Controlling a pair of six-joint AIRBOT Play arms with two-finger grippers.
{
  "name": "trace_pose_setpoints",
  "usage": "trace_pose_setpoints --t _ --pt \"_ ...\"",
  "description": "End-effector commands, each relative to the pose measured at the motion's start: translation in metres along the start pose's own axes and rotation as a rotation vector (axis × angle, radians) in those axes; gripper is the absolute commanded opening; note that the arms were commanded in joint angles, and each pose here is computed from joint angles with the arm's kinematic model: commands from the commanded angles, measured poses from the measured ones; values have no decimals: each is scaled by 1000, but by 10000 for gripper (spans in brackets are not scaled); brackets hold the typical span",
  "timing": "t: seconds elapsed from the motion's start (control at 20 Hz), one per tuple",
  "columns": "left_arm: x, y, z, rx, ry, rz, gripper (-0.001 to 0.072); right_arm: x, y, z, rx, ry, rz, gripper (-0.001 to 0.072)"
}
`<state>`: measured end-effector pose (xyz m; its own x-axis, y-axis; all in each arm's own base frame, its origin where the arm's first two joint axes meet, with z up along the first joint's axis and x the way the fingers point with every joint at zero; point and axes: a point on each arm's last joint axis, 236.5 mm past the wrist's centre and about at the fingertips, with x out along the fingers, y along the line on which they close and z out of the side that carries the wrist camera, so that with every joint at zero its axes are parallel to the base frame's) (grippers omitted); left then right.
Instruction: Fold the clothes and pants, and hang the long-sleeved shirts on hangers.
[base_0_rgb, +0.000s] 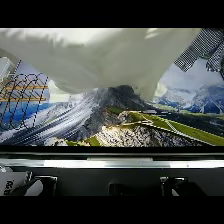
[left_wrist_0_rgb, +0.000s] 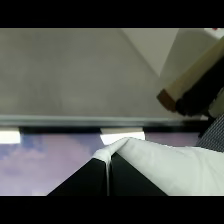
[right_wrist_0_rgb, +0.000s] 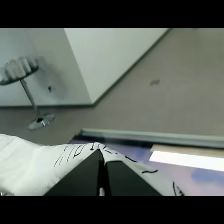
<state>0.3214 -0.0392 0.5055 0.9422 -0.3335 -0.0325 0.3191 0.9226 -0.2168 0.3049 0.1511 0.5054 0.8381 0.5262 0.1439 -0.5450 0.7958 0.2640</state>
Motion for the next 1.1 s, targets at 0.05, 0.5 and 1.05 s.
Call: trace_pose_setpoints --t 0.05,0.5,1.05 --pt "-92 -60 56 116 -257 76 17 -82 42 84 -105 -185 -1 26" --pt "-123 -41 72 95 -367 224 18 -91 6 106 -71 -275 -159 26" --pt "154 100 -137 -228 265 49 18 137 -210 -176 221 359 -585 25"
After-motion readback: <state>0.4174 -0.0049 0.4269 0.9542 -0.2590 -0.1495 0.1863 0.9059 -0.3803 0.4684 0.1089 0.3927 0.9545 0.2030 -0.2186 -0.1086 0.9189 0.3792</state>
